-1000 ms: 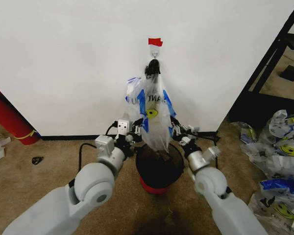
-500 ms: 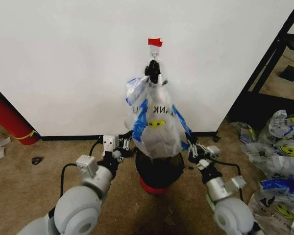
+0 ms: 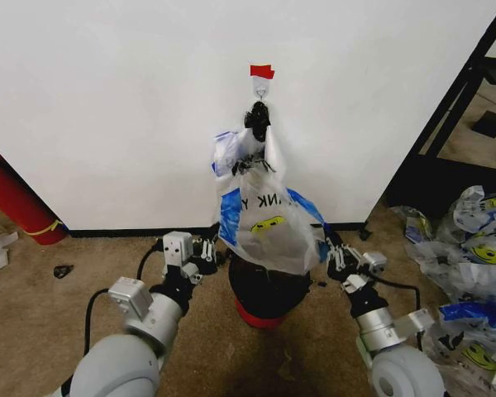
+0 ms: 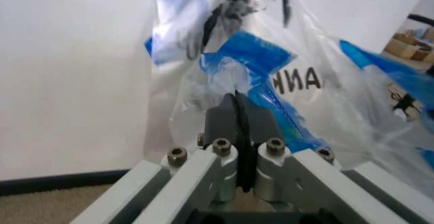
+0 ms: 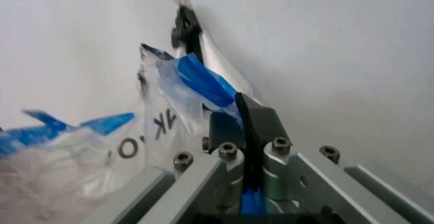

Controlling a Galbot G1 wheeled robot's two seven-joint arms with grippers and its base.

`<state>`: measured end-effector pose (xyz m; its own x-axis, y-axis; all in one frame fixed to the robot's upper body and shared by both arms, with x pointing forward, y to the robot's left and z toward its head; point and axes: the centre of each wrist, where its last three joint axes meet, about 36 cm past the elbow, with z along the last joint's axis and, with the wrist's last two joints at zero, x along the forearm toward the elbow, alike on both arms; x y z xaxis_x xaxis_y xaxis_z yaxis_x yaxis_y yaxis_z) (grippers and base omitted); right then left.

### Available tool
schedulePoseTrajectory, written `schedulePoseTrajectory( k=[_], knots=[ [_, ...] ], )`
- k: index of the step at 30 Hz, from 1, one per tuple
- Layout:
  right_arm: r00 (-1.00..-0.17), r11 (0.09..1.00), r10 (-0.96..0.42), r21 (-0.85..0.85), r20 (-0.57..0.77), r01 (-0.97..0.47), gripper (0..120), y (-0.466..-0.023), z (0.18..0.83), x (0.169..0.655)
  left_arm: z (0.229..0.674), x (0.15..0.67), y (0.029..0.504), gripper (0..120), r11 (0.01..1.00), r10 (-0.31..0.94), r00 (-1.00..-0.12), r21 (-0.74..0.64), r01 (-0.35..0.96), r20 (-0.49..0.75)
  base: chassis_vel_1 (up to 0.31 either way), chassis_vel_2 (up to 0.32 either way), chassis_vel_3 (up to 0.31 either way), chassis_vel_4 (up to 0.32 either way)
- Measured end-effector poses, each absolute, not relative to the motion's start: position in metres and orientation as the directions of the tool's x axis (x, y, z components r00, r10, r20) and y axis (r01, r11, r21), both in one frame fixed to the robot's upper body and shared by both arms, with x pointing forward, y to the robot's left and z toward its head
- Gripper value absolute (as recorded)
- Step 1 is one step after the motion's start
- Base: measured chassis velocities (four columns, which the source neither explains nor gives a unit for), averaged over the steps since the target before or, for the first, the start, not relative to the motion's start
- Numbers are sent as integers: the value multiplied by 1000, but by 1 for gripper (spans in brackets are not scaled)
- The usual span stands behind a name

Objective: Pick up the garbage bag from the wall and place it over the trash bin.

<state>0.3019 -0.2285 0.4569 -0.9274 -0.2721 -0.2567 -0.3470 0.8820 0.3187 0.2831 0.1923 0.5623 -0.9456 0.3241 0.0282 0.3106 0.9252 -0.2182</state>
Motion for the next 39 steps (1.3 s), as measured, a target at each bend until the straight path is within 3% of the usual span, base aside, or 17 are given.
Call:
schedulePoseTrajectory(
  k=[6, 20, 28, 39],
  knots=[
    [-917, 838, -262, 401, -301, -370, 0, -228, 507, 293, 581, 297, 208, 0, 931, 296, -955, -221, 291, -12, 0, 0, 0, 0],
    [-913, 760, -317, 507, -255, -406, 0, -235, 547, 281, 609, 311, 230, 0, 948, 268, -962, -166, 271, -41, 0, 0, 0, 0],
    [-900, 756, -354, 489, -253, -435, 0, -247, 565, 281, 634, 319, 238, 0, 936, 322, -942, -116, 332, -99, 0, 0, 0, 0],
    [-913, 767, -391, 507, -116, -393, 0, -257, 558, 273, 627, 317, 239, 0, 929, 330, -944, -171, 327, -12, 0, 0, 0, 0]
  ],
)
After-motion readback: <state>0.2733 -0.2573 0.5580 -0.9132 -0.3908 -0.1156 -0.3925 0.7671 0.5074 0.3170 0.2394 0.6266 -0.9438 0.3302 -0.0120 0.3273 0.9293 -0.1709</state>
